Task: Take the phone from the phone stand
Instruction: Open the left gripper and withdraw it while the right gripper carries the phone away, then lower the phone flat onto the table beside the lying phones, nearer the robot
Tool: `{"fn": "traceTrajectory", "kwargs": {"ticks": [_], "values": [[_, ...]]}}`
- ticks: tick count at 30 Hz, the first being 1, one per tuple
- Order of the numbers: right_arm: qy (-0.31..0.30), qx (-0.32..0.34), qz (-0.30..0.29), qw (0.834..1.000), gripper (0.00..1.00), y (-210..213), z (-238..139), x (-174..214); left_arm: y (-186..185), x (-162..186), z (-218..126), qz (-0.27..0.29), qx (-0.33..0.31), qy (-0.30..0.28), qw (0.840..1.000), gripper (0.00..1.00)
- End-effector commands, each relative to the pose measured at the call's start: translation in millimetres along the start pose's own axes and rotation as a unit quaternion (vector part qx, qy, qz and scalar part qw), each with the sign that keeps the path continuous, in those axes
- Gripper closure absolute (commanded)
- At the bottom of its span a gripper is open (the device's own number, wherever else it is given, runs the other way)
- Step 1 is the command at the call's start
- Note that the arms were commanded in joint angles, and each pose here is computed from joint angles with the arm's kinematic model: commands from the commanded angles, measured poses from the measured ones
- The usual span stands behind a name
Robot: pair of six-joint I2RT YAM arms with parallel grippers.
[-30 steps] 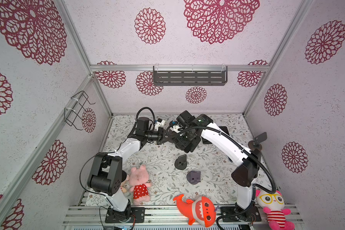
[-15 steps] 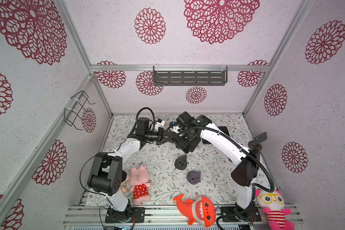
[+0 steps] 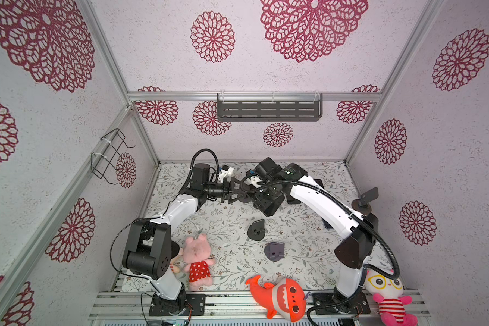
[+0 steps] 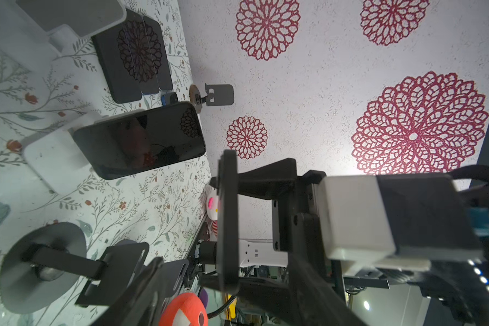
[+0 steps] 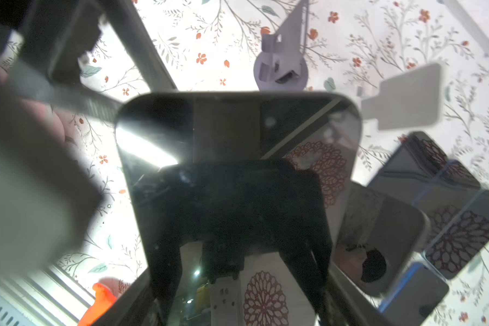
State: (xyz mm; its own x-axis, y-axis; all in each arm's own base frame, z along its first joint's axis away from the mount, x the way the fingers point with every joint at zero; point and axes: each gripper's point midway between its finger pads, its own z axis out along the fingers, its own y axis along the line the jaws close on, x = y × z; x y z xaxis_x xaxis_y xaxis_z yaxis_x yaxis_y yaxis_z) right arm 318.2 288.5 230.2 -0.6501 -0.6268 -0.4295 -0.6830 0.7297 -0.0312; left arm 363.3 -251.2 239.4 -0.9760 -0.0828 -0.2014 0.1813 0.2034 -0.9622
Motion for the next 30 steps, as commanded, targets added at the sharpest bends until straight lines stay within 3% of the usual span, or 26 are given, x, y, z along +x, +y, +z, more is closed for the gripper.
{"fn": "traceTrajectory", "kwargs": {"ticks": [1,7,14,20,30], "values": [[-0.042,0.038,0.06,0.997,0.59,-38.7,-47.5,9.1,-20.8,-10.0,-15.0,0.04,0.007,-0.022,0.999,0.28],[-0.024,0.096,0.171,0.98,0.62,-108.0,-58.9,73.7,-14.0,-15.4,-20.1,0.035,-0.003,-0.033,0.999,0.28],[0.029,0.13,0.247,0.96,0.65,-158.6,-27.3,156.0,-13.8,-17.9,-24.5,0.043,-0.013,-0.042,0.998,0.29],[0.06,0.116,0.265,0.956,0.67,-181.7,23.0,191.2,-10.9,-14.4,-29.3,0.08,-0.051,-0.038,0.995,0.31],[0.082,0.084,0.289,0.95,0.67,-204.2,79.8,209.9,0.9,-17.8,-30.0,0.068,-0.069,-0.045,0.994,0.31]]}}
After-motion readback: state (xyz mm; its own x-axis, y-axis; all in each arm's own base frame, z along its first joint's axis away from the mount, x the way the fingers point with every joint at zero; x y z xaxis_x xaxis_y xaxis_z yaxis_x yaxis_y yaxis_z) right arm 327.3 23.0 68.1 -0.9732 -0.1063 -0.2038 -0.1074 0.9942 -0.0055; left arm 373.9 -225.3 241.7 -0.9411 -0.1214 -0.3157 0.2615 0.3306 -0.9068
